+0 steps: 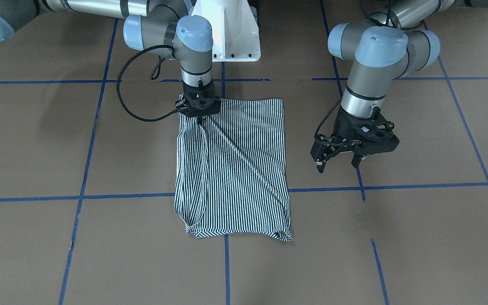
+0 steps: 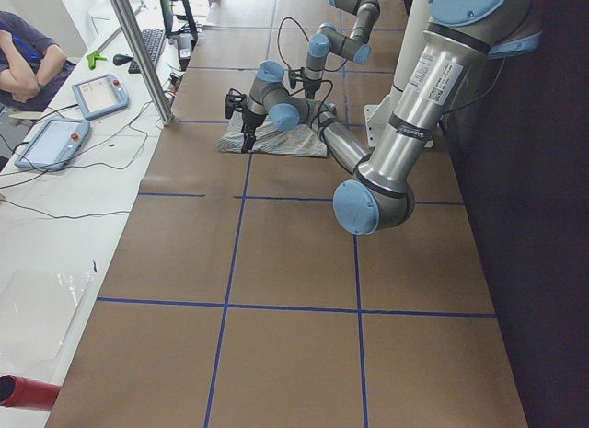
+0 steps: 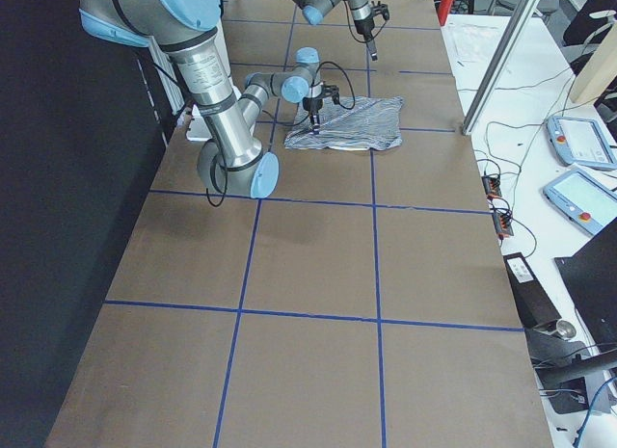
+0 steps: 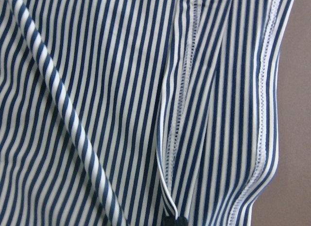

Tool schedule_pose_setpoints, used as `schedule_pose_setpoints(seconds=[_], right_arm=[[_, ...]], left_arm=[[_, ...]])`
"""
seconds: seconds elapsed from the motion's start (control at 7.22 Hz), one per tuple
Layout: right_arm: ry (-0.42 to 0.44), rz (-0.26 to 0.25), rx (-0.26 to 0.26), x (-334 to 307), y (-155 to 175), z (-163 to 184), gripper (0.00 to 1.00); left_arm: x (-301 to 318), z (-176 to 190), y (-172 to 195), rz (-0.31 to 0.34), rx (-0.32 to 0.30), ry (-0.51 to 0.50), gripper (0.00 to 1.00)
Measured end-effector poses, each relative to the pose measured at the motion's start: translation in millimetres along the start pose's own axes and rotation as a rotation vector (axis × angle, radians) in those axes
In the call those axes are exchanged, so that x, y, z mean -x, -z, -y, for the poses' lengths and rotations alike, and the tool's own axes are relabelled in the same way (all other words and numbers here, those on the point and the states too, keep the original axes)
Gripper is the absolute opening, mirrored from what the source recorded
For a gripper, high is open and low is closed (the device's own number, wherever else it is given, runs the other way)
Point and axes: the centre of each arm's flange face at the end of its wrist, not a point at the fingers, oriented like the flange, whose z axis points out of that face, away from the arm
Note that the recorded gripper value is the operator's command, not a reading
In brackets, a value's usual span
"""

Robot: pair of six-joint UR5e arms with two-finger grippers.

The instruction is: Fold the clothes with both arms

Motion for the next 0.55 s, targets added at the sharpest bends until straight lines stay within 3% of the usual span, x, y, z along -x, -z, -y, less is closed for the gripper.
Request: schedule_pose_setpoints(seconds=[0.28,0.42,0.55], right_arm=[[-0.009,-0.008,-0.001,-36,1,-13,0.0],[-0.017,-0.017,0.002,-54,0,-21,0.66],[-0.023,-0.025,0.004,-65,-2,-25,1.0]], left_arm=[[-2,0,1,-0.008,-0.003,-0.001,1.0],[-2,0,2,-0.015,-0.006,-0.003,1.0],[-2,1,2,-0.018,-0.007,-0.003,1.0]])
